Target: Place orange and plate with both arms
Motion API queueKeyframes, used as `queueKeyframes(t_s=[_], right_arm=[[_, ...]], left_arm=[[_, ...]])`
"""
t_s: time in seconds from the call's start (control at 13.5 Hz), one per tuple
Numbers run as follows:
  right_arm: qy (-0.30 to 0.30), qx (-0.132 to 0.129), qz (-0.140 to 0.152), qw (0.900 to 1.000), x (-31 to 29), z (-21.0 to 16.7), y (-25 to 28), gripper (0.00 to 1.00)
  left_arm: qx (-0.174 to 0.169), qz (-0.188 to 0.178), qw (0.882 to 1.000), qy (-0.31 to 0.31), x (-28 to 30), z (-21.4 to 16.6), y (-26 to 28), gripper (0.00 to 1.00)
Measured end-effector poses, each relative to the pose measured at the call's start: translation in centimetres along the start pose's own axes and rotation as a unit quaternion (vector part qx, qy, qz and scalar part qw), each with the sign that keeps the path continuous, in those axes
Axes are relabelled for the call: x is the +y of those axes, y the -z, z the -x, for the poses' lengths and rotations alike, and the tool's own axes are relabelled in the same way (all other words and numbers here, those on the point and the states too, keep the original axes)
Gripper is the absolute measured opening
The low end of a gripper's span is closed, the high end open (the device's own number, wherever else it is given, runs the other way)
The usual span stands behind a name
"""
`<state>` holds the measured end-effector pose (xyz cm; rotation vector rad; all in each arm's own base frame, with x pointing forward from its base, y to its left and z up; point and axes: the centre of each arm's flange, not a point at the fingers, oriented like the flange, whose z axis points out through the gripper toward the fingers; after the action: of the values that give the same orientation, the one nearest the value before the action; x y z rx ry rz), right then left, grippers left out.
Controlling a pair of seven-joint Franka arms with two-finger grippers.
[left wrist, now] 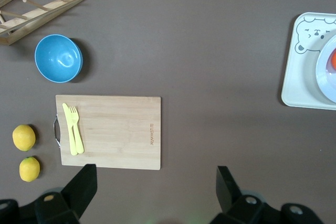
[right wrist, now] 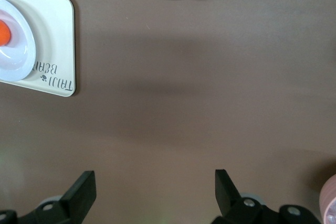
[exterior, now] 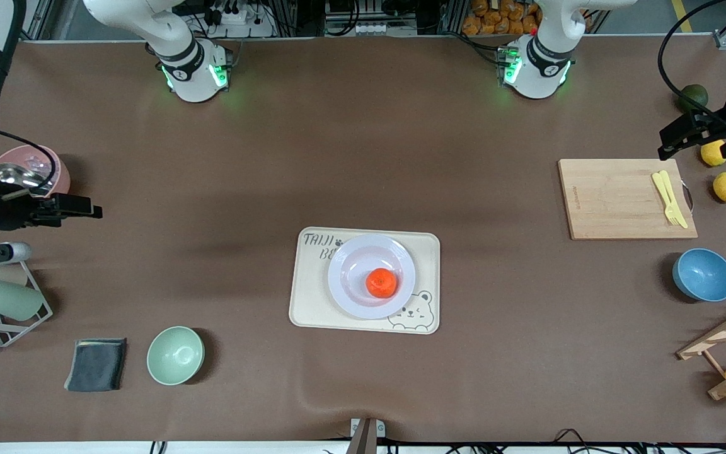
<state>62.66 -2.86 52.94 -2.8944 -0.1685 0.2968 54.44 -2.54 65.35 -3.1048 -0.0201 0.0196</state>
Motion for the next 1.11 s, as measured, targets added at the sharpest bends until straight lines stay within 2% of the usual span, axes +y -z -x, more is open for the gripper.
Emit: queueKeyframes(t_s=[0.45,0.59,0.89,1.04,1.11], right_arm=[[0.020,0.002,0.004,1.000,-0.5,0.4,0.9,1.00],[0.038,-0.002,0.032,0.999,-2.3,1.0,1.8,1.00],[0.056,0.045,0.097,0.993,-9.0,4.7,7.0,1.00],[0.048,0.077,0.106,0.990,-8.4,6.7,9.4,1.00],[0.039,0.083,0.107,0.990,-7.5,7.4,9.9,1.00]], left_arm=[[0.000,0.000,1.000,0.000,0.0,0.0,0.0,1.00],[0.000,0.000,1.000,0.000,0.0,0.0,0.0,1.00],[-0.001,0.000,1.000,0.000,0.0,0.0,0.0,1.00],[-0.001,0.000,1.000,0.000,0.0,0.0,0.0,1.00],[-0.001,0.000,1.000,0.000,0.0,0.0,0.0,1.00]])
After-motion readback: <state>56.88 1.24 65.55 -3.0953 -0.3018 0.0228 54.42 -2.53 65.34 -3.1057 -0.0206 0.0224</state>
